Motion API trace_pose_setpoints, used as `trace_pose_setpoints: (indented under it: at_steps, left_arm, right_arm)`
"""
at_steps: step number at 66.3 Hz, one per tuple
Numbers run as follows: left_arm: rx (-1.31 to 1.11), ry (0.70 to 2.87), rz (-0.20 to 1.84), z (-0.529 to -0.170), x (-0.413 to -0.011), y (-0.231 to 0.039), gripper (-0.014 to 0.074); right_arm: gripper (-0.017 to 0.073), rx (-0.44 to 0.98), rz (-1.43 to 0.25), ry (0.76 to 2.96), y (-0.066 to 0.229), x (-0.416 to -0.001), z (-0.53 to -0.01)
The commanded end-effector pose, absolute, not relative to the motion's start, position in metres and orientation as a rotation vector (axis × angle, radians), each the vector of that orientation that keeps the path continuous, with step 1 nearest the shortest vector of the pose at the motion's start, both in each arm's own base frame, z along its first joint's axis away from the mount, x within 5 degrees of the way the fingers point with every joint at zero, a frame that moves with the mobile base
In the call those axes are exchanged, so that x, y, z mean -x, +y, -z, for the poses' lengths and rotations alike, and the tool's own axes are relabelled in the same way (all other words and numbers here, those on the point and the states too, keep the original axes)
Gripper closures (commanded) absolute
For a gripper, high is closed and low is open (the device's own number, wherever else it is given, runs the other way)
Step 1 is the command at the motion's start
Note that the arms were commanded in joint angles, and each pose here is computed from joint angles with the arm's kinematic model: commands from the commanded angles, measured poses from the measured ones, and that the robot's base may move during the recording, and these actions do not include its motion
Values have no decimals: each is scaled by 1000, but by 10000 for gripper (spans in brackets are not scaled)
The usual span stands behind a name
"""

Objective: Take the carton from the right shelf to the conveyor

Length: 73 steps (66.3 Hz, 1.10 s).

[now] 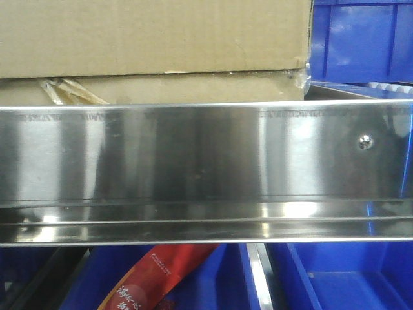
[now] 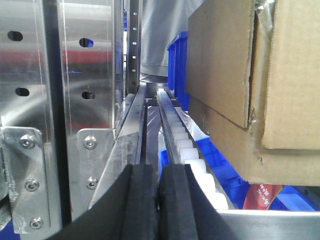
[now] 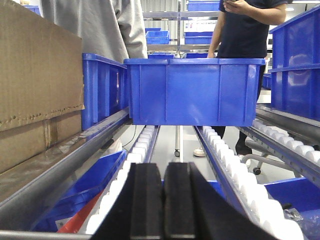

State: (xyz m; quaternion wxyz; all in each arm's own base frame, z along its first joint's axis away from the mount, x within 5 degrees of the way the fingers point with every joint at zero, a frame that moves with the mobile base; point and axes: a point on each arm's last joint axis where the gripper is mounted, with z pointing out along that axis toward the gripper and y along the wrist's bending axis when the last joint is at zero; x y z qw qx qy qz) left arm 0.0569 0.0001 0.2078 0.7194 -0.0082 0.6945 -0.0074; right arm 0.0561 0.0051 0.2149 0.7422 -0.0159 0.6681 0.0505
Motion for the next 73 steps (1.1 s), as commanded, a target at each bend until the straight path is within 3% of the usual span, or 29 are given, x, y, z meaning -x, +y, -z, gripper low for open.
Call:
trace_pose_setpoints:
  at_steps: [1,51,73]
  left_arm:
    - [24,1512,15,-211,-56,0,579]
    - [-15,1489,-25,-213,-56,0,579]
    - [-13,1256,-6,-234,-52,-1,579]
  right_arm:
    - [628,38,-98,1431,5,-55,-218]
    - [628,38,-98,1431,5,-55,-218]
    - [628,19,-114,1300,4,-48,-251]
